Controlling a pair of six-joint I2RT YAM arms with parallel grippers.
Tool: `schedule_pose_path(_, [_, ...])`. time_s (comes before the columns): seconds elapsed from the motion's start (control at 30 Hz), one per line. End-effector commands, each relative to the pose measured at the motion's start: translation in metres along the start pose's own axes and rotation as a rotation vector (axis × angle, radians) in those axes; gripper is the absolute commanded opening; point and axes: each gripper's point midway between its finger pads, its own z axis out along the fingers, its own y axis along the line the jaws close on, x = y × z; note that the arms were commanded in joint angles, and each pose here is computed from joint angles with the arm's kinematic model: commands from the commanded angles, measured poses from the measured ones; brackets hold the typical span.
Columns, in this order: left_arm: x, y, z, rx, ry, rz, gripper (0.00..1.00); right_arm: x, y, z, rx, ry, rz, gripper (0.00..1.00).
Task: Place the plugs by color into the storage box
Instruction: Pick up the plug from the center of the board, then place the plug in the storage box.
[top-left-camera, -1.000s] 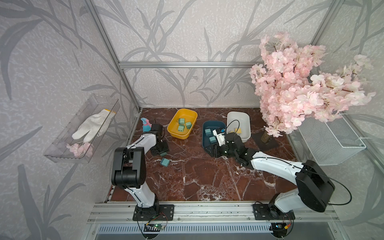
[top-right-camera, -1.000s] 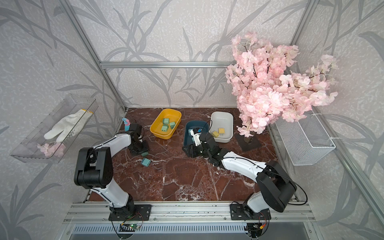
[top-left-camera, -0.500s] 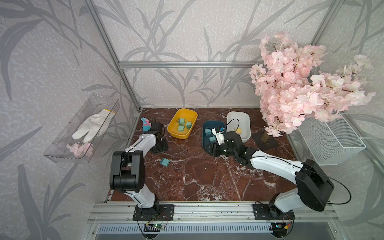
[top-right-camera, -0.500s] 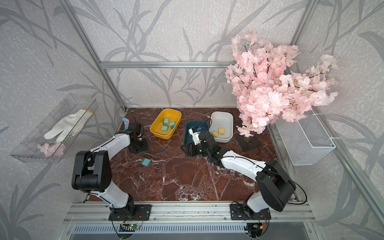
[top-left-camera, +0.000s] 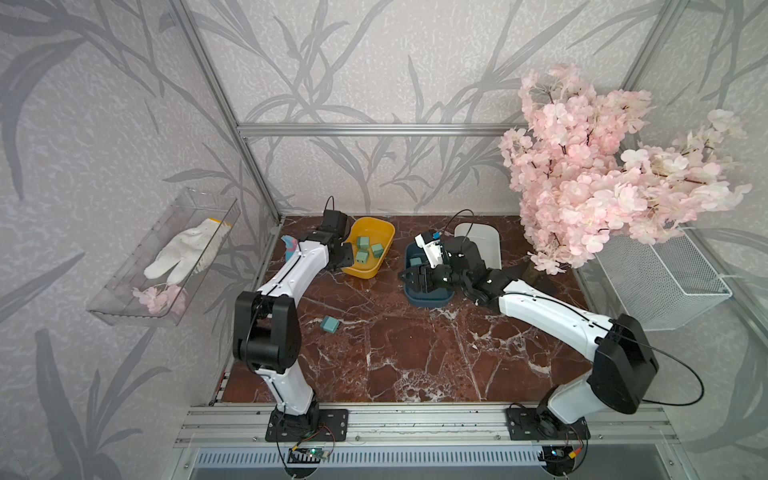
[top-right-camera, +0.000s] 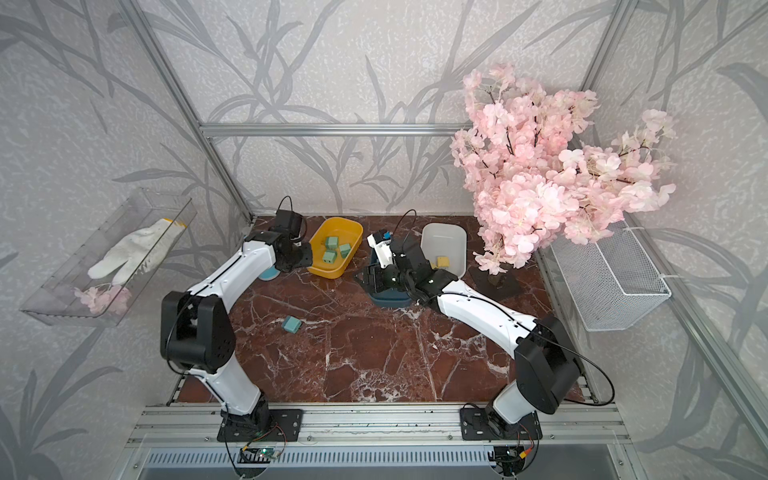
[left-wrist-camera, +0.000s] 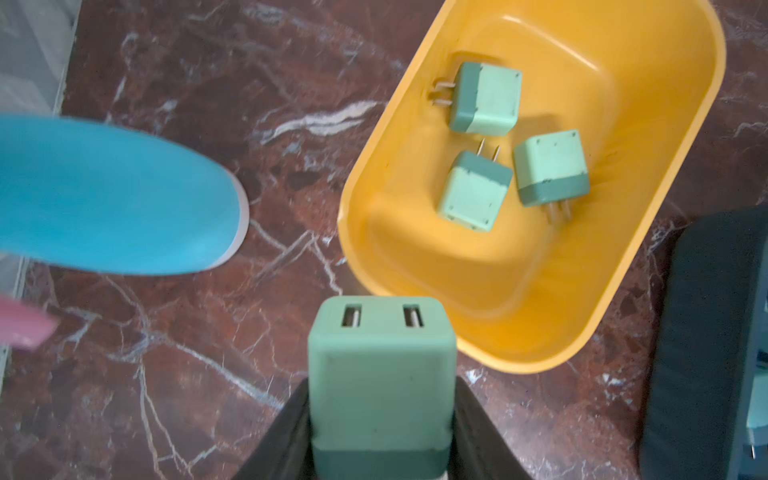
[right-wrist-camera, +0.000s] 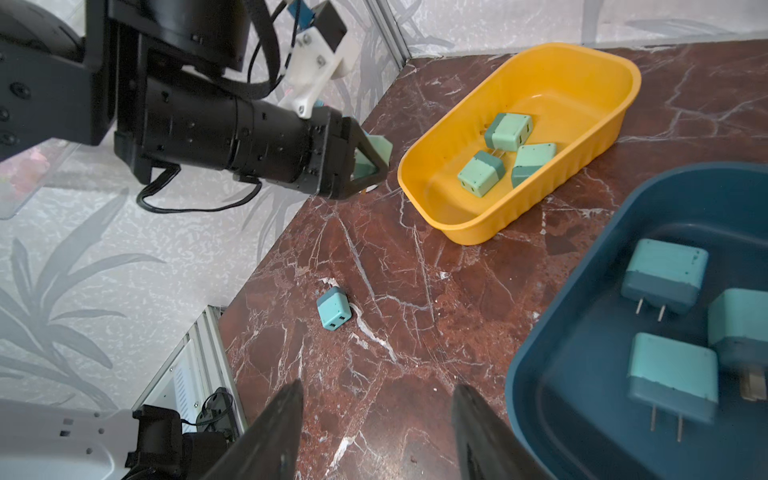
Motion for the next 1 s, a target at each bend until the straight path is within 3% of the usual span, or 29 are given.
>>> schedule_pose_path(0.0, [-0.017, -0.002, 0.021, -0.05, 0.025, 0.055, 0.43, 0.005, -0.016, 0.017, 0.003, 0.045, 0.037, 0.61])
schedule_pose_path(0.23, [-0.04, -0.013, 0.061, -0.073, 0.073, 0.102, 0.45, -0.001, -0.035, 0.04, -0.031, 0.064, 0.112, 0.59])
schedule_pose_path(0.63, [-0.019, -0.017, 0.109, -0.092, 0.182, 0.146, 0.49, -0.006, -0.061, 0.05, -0.028, 0.072, 0.138, 0.59])
schedule_pose_path(0.8, [-0.015, -0.019, 0.109, -0.077, 0.193, 0.143, 0.51, -0.003, -0.064, 0.054, -0.033, 0.079, 0.144, 0.59])
schedule_pose_path(0.97, [-0.021, -0.024, 0.099, -0.046, 0.172, 0.13, 0.62, -0.002, -0.067, 0.056, -0.033, 0.078, 0.151, 0.59])
